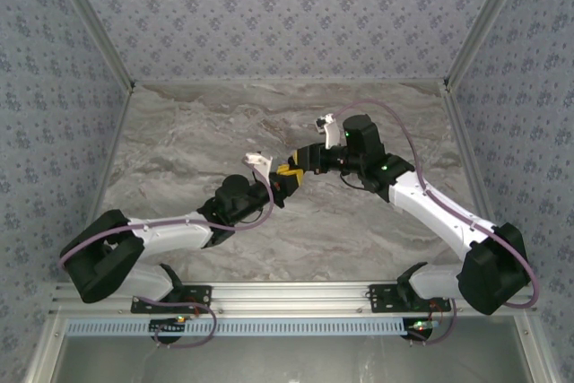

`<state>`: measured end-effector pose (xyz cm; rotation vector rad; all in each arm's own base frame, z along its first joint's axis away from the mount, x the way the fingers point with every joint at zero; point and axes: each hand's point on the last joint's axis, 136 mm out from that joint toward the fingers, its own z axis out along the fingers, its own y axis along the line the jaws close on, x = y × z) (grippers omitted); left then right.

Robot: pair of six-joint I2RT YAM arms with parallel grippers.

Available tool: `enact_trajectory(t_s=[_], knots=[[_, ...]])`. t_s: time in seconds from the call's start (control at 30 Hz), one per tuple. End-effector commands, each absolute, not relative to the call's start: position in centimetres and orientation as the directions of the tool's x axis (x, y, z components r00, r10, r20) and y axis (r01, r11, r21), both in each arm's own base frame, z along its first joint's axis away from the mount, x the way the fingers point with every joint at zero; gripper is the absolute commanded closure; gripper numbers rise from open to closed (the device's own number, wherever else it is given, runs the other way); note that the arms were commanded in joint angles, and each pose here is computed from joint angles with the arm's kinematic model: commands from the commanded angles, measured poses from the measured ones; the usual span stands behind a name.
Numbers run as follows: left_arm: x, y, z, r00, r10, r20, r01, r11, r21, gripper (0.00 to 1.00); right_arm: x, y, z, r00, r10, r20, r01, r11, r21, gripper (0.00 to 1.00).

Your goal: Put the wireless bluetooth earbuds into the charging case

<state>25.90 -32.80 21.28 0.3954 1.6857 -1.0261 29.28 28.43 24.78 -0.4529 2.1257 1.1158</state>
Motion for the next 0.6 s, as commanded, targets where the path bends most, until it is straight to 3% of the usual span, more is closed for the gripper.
enact_trajectory(t_s=[0.0, 0.57], knots=[[25.69, -32.97, 25.05, -0.318, -0.306, -0.897, 0.728, 0.528, -0.438, 0.83, 28.85, 28.66, 26.81, -0.67, 0.01, -0.743, -0.618, 0.547, 0.564, 0.76], [25.52, -32.4, 25.84, -0.3, -0.315, -0.901, 0.727, 0.535, -0.429, 0.83, 27.9, 28.67, 26.68, -0.661, -0.03, -0.75, -0.641, 0.542, 0.543, 0.76]])
